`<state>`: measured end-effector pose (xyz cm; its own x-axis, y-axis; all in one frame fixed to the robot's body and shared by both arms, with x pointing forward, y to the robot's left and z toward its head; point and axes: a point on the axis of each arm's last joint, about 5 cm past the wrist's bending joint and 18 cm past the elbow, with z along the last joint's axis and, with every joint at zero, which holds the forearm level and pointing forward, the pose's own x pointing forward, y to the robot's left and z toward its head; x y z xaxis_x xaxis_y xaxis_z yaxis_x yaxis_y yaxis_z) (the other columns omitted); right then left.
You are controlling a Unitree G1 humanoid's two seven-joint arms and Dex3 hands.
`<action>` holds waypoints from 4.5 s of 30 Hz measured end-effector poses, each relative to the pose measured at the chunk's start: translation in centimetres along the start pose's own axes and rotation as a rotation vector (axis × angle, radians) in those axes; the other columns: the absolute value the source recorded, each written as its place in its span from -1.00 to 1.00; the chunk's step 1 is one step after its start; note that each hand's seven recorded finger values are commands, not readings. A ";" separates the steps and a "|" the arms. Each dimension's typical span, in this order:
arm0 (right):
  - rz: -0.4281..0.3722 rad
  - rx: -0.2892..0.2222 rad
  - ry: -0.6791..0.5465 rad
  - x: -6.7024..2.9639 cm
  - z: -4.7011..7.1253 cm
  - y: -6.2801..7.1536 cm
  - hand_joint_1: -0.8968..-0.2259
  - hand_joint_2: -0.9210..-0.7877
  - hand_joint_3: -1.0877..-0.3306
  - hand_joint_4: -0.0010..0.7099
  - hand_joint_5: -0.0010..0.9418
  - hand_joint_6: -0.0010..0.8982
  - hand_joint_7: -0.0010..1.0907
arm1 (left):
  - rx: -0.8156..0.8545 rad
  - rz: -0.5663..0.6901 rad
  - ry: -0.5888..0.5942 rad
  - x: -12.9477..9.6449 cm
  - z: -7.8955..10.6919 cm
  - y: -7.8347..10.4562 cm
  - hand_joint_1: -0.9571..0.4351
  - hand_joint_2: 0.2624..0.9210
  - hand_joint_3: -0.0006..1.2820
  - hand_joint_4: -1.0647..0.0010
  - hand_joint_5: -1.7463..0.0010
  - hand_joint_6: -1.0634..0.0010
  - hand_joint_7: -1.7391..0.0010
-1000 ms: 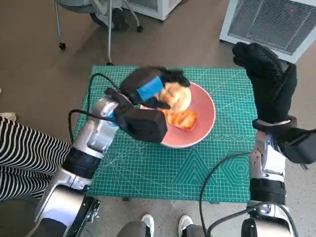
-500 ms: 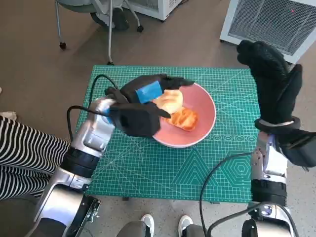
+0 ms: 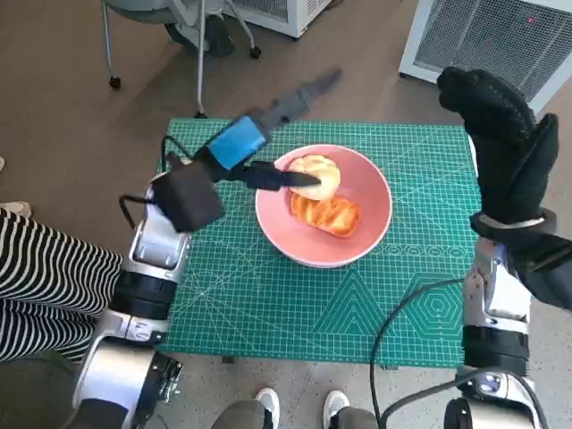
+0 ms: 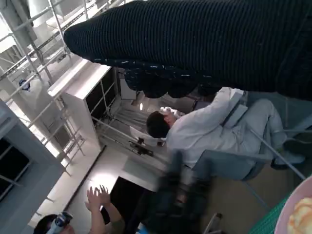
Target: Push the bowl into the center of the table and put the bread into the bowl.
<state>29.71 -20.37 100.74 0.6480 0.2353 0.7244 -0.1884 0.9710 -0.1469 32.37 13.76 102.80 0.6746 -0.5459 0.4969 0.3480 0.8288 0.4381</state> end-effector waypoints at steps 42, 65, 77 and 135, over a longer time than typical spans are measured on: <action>-0.010 -0.076 -0.040 1.05 -0.3 1.6 -0.63 -1.00 0.04 -0.52 -0.99 -0.93 -0.11 | -0.287 0.192 -0.260 -2.5 -2.8 -2.0 -0.63 1.00 -0.13 1.00 1.00 0.95 0.98; 0.024 -0.123 -0.078 1.61 0.7 1.3 -0.61 -1.00 0.04 -0.49 -0.98 -0.96 -0.12 | -0.235 0.207 -0.300 -2.5 -2.3 -1.4 -0.62 1.00 -0.27 0.97 1.00 0.87 0.93; 0.028 -0.126 -0.078 1.43 0.9 1.3 -0.59 -1.00 0.03 -0.48 -0.98 -0.96 -0.12 | -0.285 0.198 -0.310 -3.1 -2.4 -1.0 -0.61 1.00 -0.34 0.87 0.97 0.82 0.88; 0.017 -0.129 -0.075 0.38 1.3 2.1 -0.66 -1.00 0.04 -0.51 -1.00 -0.97 -0.11 | -0.299 0.197 -0.315 -4.2 -2.2 -0.5 -0.43 1.00 -0.47 0.53 0.99 0.94 0.34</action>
<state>28.59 -18.33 101.60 0.5879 0.2531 0.7683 -0.0997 0.9652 -0.2417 30.83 15.88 98.87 0.5323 -0.3467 0.7723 0.4363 0.8941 0.1007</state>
